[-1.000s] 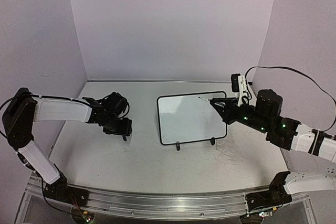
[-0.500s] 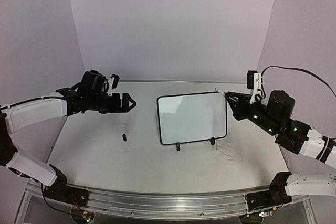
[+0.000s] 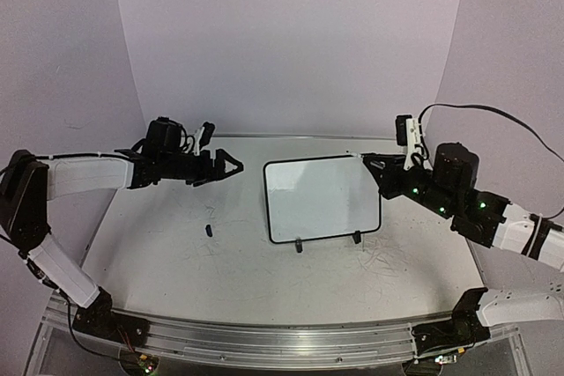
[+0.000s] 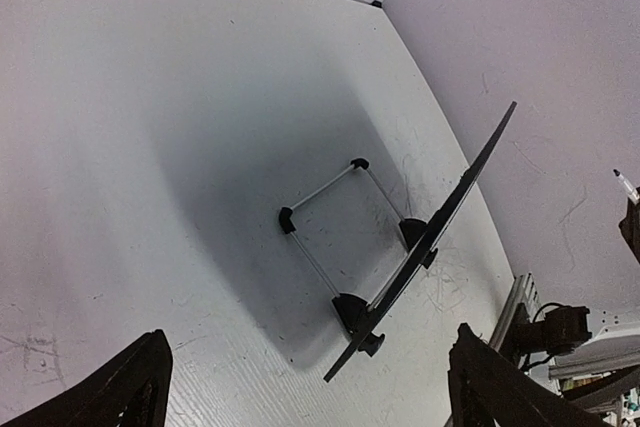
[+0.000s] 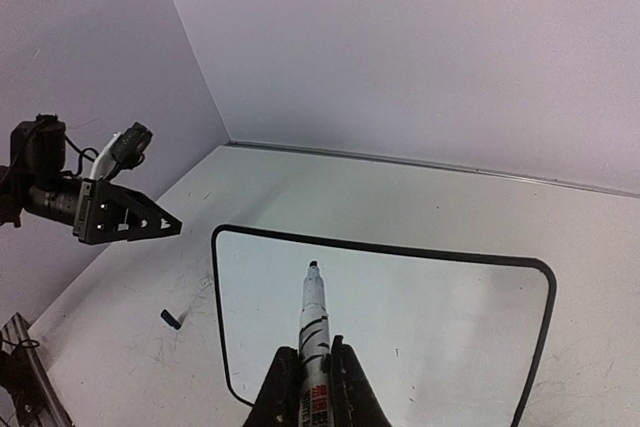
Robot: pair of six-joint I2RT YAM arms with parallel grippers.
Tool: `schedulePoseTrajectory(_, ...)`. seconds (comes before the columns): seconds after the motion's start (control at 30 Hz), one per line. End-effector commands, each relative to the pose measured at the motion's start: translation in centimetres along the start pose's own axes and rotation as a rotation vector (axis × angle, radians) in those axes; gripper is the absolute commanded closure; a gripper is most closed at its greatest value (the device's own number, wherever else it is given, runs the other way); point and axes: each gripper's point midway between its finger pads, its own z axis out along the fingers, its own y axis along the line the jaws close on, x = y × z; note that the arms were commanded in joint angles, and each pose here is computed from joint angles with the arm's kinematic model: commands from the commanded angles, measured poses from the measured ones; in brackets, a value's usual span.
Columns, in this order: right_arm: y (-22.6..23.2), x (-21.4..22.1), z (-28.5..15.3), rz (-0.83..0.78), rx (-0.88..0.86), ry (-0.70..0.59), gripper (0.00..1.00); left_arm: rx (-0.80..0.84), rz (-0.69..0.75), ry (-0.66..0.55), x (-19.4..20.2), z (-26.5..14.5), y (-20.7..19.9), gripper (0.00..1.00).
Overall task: Write a sentence on the whiteboard
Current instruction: Hold the whiteboard at the center of the board.
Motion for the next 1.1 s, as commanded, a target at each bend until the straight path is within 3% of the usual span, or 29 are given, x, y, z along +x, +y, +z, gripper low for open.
schedulePoseTrajectory(0.0, 2.0, -0.4, 0.7, 0.02, -0.079, 0.008, 1.0, 0.18, 0.105, -0.014, -2.0, 0.1, -2.9, 0.04)
schedulePoseTrajectory(0.47, 8.4, 3.4, 4.9, -0.122, -0.176, 0.134, 1.0, 0.385, 0.099, 0.126, 0.1, 2.0, -4.3, 0.26)
schedulePoseTrajectory(0.7, 9.3, 3.9, 6.8, -0.169, -0.147, 0.153, 1.0, 0.443, 0.154, 0.127, 1.0, 1.6, -6.0, 0.32)
schedulePoseTrajectory(0.9, 9.9, 4.1, 7.8, -0.193, -0.137, 0.159, 1.0, 0.412, 0.08, 0.134, 1.0, 4.0, -5.5, 0.38)
schedulePoseTrajectory(1.07, 9.8, 4.1, 8.3, -0.195, -0.121, 0.157, 1.0, 0.475, 0.105, 0.147, 0.9, 5.3, -6.8, 0.44)
